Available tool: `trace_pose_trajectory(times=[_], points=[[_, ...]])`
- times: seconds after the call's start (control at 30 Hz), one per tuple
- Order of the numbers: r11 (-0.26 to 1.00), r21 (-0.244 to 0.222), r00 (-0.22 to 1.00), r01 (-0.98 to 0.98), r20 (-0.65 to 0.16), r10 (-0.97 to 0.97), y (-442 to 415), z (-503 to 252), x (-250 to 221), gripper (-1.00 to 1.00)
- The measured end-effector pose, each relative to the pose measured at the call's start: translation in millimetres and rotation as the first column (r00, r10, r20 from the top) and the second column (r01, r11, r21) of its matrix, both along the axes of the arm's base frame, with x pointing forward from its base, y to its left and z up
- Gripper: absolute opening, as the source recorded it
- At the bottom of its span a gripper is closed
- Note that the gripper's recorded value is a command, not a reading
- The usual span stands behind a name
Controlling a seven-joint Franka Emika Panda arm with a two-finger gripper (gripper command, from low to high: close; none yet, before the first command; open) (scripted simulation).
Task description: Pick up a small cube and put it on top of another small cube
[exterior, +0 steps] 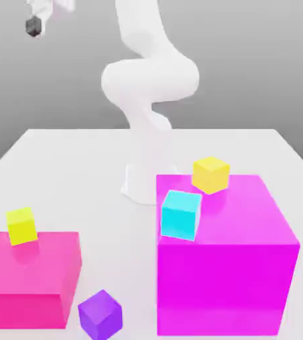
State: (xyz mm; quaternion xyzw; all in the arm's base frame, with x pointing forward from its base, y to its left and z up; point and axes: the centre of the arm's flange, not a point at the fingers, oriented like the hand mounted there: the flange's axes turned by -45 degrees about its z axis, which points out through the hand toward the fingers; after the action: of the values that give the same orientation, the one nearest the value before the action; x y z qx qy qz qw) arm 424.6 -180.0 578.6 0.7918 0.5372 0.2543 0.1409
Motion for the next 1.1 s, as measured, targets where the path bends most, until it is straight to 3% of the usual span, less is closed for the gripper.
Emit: trace_pose_trajectory(times=[0.3, 0.57, 0.83, 1.1], points=[[0.908, -0.199, 0.928, -0.368, -0.134, 0.347, -25.0, -76.0, 27.7, 0.00], [0.671, -0.292, 0.731, -0.681, -0.309, 0.608, -37.8, -149.0, 45.4, 0.00], [0.313, -0.279, 0.415, -0.908, -0.493, 0.765, -45.3, -221.3, 53.5, 0.00], [-0.108, -0.158, 0.017, -0.982, -0.635, 0.773, -50.7, -290.5, 51.8, 0.00]])
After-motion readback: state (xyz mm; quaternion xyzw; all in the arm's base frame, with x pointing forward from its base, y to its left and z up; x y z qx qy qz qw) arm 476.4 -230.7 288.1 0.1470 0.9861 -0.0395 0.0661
